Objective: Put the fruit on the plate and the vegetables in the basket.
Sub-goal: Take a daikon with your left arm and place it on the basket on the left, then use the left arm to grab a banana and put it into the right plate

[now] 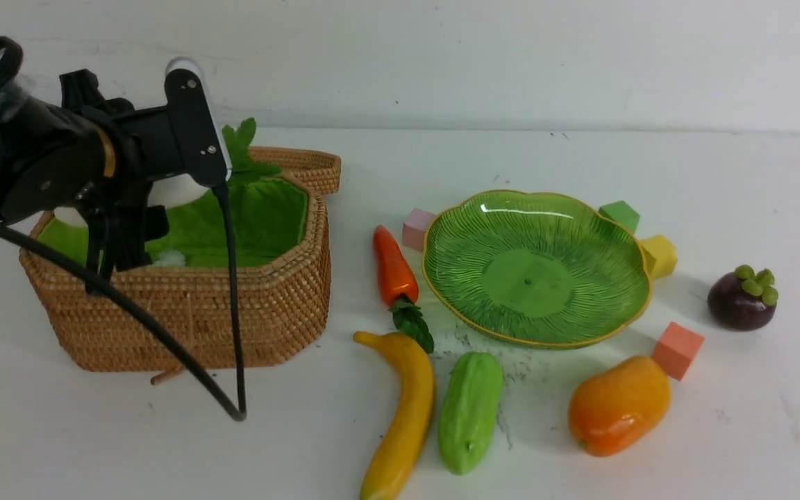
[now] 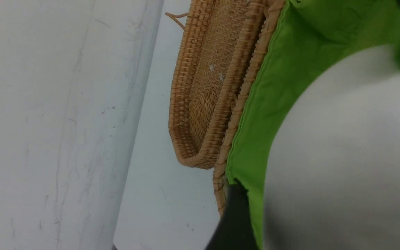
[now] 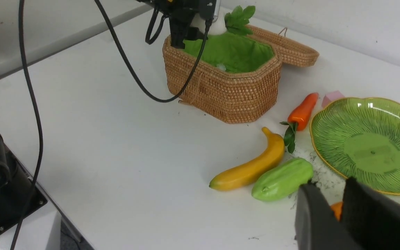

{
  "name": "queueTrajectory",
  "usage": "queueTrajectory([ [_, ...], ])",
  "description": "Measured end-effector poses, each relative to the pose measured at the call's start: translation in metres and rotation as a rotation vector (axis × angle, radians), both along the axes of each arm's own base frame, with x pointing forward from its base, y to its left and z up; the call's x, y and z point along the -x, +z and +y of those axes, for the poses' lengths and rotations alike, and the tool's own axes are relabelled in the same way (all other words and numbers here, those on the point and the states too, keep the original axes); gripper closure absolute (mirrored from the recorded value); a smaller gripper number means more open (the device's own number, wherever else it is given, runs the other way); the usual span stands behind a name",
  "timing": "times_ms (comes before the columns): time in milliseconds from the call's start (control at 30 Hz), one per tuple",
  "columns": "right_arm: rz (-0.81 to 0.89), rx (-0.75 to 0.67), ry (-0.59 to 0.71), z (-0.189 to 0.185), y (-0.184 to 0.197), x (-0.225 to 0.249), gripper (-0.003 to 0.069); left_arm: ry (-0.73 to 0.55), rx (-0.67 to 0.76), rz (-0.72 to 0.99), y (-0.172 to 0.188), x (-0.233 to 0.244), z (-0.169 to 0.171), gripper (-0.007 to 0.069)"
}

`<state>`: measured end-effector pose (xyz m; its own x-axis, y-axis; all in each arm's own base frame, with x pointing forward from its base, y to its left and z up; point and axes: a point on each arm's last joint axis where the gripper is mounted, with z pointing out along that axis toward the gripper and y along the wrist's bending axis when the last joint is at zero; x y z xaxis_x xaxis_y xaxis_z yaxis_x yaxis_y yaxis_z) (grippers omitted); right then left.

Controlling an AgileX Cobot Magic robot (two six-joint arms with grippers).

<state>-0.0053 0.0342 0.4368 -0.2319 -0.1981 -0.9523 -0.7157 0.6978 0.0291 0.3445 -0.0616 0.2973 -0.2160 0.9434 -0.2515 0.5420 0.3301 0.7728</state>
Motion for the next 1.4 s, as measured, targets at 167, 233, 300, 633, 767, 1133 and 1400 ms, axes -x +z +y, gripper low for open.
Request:
queueTrajectory([
  [167,0.000,0.000,0.000,0.000,0.000,0.000,0.0517,0.049,0.075,-0.012,0.004,0.002,0.000,0.0025],
  [233,0.000,0.000,0.000,0.000,0.000,0.000,0.0516,0.068,0.106,-0.027,0.009,0.005,0.001,0.0041],
  [300,0.000,0.000,0.000,0.000,0.000,0.000,0.0513,0.091,0.148,-0.047,0.016,0.009,0.001,0.0075],
  [633,0.029,0.027,0.008,0.000,-0.003,0.001,0.0505,0.377,0.782,0.220,0.036,0.077,-0.073,0.0622],
  [767,0.114,0.070,-0.042,-0.005,-0.011,0.001,0.0498,0.450,0.849,0.467,0.017,0.111,-0.124,0.0638],
  [1133,0.182,0.091,-0.234,-0.018,-0.016,-0.006,0.0489,0.497,0.653,0.672,-0.071,0.108,-0.191,0.0193],
  [1400,0.197,0.064,-0.199,-0.015,-0.016,-0.004,0.0487,0.498,0.551,0.627,-0.110,0.091,-0.197,0.0035],
])
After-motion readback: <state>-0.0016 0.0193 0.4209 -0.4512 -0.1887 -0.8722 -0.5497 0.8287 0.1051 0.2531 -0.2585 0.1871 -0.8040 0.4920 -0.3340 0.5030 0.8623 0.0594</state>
